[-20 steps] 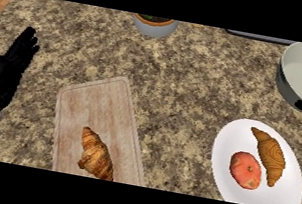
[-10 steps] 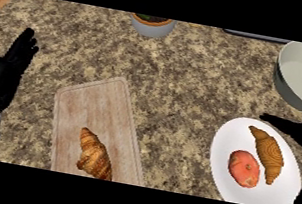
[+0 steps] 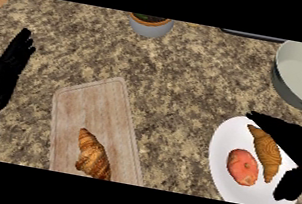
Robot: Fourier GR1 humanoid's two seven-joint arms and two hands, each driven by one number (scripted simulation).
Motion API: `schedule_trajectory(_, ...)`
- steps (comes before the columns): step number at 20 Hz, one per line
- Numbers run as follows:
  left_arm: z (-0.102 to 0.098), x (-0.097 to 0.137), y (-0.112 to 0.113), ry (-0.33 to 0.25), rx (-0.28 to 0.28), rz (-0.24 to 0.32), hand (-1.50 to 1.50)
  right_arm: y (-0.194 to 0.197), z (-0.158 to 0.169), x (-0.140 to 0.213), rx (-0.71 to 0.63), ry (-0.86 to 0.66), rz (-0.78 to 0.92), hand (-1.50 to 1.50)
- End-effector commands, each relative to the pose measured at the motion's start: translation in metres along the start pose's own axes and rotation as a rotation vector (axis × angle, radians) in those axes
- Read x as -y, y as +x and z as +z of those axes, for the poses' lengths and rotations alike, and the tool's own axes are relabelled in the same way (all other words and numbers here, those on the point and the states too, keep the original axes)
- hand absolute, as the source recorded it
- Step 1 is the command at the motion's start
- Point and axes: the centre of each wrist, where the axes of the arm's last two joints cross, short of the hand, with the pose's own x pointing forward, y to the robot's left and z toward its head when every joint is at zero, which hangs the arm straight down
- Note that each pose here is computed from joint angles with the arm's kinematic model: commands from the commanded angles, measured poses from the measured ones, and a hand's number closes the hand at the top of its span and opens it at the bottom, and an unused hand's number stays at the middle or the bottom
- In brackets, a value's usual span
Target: Pick the squash from the plate and place it in the bowl
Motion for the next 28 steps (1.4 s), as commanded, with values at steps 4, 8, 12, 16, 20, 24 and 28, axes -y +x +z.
schedule_trajectory(4, 0.001, 0.014, -0.004, 0.007, 0.012, -0.006, 0.00, 0.004, -0.014, -0.007, 0.006, -0.023, -0.008, -1.50)
schedule_trajectory(8, -0.003, -0.005, 0.006, -0.008, -0.004, 0.000, 0.00, -0.003, -0.024, -0.054, -0.020, 0.058, 0.007, -1.50)
schedule_trajectory(12, 0.007, -0.006, -0.004, -0.009, 0.008, -0.006, 0.00, 0.015, -0.037, -0.063, -0.028, 0.058, 0.011, -1.50)
schedule_trajectory(16, -0.002, -0.003, 0.015, 0.001, 0.003, -0.008, 0.00, -0.006, -0.030, -0.054, -0.030, 0.053, -0.012, -1.50)
schedule_trajectory(20, -0.002, 0.004, 0.000, 0.000, 0.003, -0.006, 0.00, 0.003, -0.031, -0.048, -0.037, 0.011, -0.005, -1.50)
schedule_trajectory(24, 0.014, -0.012, 0.005, 0.011, 0.004, -0.002, 0.00, 0.008, -0.054, -0.074, -0.059, 0.036, -0.014, -1.50)
schedule_trajectory(28, -0.003, -0.004, 0.008, 0.004, 0.001, 0.006, 0.00, 0.004, -0.047, -0.082, -0.022, 0.137, -0.035, 1.50)
